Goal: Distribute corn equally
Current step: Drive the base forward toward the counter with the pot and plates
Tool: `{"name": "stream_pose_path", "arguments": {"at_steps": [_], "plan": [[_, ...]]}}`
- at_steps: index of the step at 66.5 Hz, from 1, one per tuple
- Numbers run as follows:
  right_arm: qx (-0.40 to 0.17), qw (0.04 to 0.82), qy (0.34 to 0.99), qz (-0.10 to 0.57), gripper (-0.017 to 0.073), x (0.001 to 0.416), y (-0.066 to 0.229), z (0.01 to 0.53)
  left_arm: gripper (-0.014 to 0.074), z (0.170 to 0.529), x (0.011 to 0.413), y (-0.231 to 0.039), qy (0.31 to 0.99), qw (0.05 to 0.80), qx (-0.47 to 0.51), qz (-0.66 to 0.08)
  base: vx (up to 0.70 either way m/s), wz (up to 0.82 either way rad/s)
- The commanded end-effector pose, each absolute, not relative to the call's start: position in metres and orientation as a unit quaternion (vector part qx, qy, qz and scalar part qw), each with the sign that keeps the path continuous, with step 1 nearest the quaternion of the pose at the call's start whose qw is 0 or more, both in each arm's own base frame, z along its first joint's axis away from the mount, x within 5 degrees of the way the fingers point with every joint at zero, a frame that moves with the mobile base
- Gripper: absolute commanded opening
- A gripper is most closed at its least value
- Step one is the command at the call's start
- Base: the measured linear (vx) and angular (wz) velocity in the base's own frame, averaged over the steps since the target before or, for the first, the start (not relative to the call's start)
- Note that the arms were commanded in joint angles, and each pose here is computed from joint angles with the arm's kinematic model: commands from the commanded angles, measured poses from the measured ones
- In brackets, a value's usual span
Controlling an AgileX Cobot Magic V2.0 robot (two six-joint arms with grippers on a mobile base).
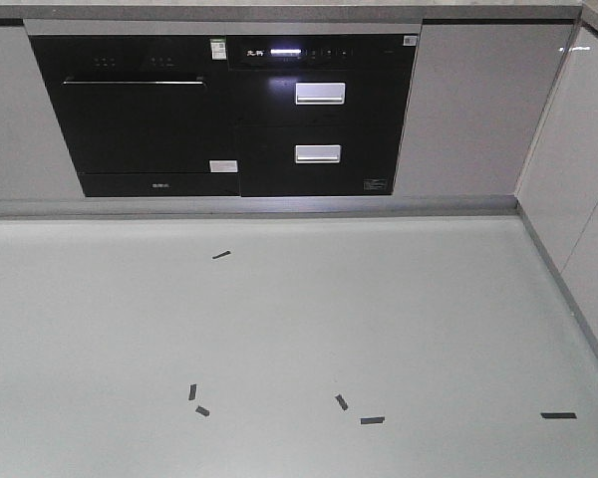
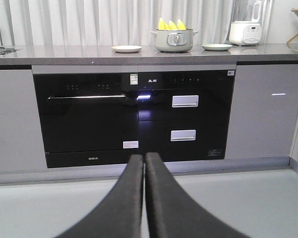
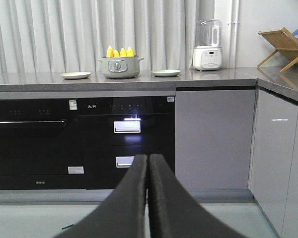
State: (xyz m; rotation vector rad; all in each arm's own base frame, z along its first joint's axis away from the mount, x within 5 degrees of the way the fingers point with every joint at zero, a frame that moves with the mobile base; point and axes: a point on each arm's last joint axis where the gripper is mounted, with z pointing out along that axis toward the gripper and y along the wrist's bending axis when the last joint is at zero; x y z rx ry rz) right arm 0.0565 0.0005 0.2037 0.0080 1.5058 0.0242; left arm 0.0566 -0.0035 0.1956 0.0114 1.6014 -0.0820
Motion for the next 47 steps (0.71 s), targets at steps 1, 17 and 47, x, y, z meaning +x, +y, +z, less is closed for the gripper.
{"name": "stream_pose_path", "arguments": {"at_steps": [1, 17, 47], "plan": [[0.002, 0.753, 0.658, 0.007, -0.0006, 0.0561, 0.0004, 0.2081, -0.0006, 0.1991, 0.0559, -0.0032, 0.688, 0.725, 0.000, -0.041, 0.00, 0.00], [0.002, 0.753, 0.658, 0.007, -0.0006, 0.0561, 0.0004, 0.2081, -0.0006, 0.1991, 0.0559, -0.0032, 0.688, 0.725, 0.000, -0.041, 0.00, 0.00], [0.002, 0.753, 0.658, 0.007, -0.0006, 0.0561, 0.0004, 0.2081, -0.0006, 0.1991, 0.0559, -0.0032, 0.688, 0.725, 0.000, -0.041, 0.00, 0.00]]}}
